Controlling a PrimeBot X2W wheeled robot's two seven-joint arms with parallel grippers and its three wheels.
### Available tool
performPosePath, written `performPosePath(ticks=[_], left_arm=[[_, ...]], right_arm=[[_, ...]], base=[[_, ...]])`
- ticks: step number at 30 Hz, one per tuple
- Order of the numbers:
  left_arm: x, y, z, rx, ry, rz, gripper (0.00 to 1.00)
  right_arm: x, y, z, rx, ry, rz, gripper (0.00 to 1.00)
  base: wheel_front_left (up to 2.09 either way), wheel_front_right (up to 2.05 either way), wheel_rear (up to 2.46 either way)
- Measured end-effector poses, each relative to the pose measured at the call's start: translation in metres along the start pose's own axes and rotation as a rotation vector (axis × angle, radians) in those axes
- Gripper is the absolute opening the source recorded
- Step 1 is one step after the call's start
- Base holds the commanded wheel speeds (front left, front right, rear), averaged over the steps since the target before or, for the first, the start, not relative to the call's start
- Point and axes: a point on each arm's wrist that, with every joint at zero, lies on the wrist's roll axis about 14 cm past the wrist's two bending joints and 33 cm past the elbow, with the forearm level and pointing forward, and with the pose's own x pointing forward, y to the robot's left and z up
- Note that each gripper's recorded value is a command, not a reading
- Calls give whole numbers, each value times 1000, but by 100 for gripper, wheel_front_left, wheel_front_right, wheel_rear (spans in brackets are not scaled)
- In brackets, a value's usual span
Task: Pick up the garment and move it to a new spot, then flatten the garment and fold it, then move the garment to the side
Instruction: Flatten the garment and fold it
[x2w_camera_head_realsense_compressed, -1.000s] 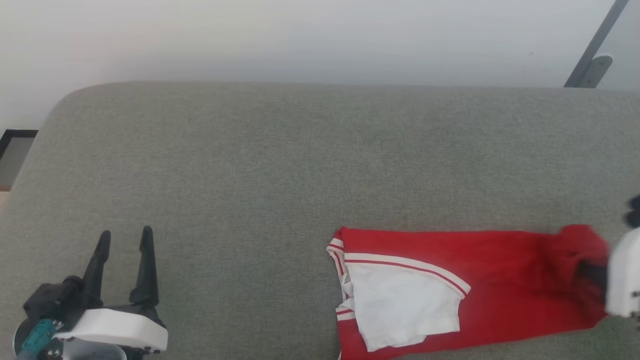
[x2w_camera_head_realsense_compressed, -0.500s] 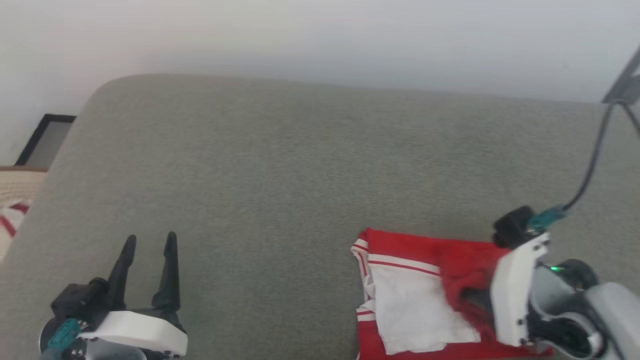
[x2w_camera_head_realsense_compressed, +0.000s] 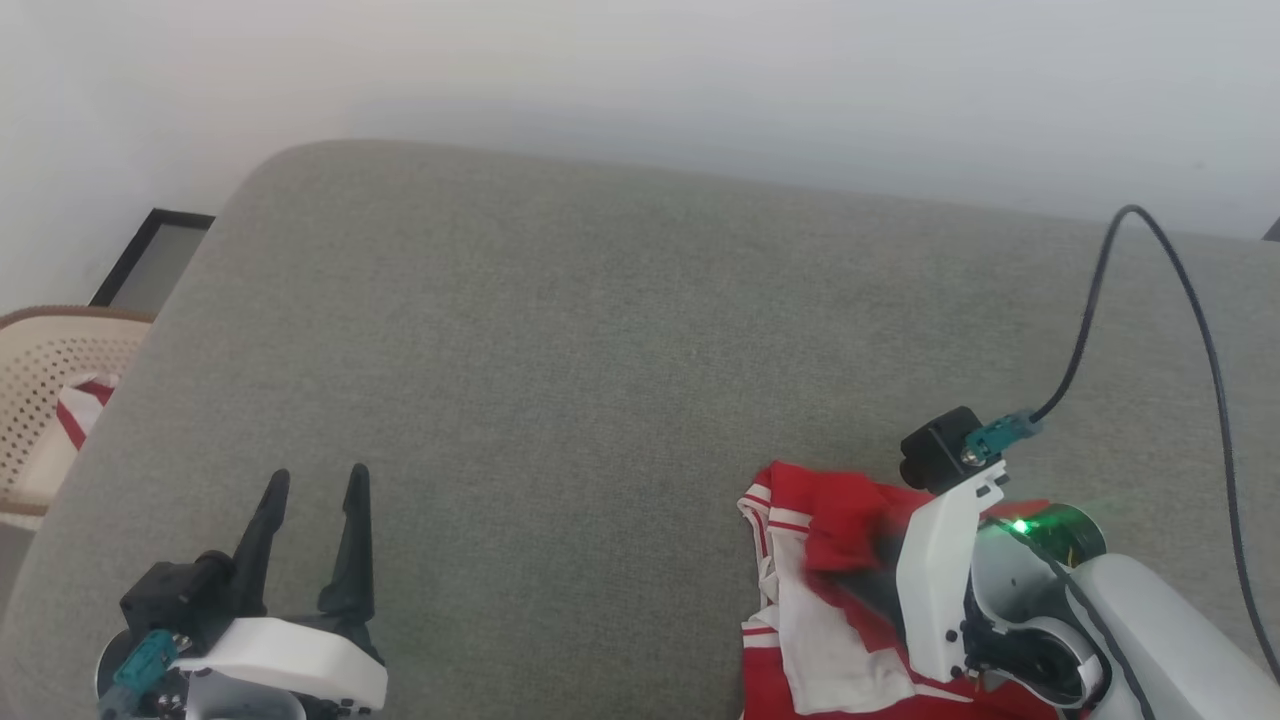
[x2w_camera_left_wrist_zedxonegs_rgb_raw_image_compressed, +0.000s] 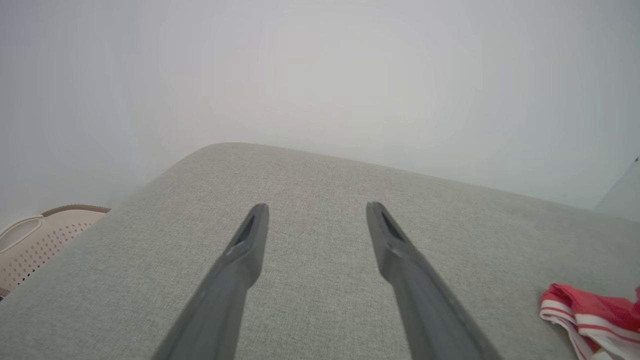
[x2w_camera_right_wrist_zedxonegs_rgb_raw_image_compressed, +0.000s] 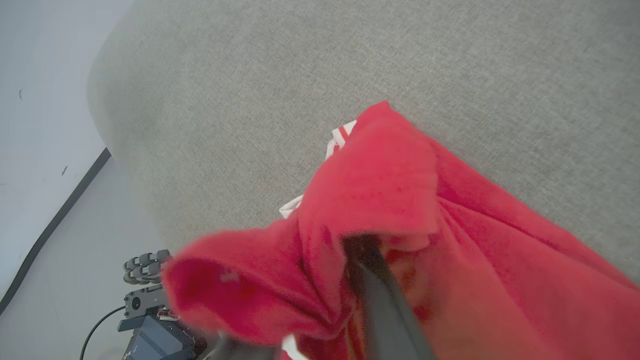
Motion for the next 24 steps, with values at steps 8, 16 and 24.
performPosePath(ticks=[8,16,24], left_arm=[[3,-4,2,-5,-10,-22,100],[10,-9,5,0,-18,-58,100],[17,-18,4,6,-14,-103,100]], right_arm=[[-22,-11,21,12,-117,-43,100],[-76,-56,39,28,-275,-207,100],[-135,-92,49,10,-460,-380,100]], base=[[0,0,0],[0,0,0],[0,0,0]])
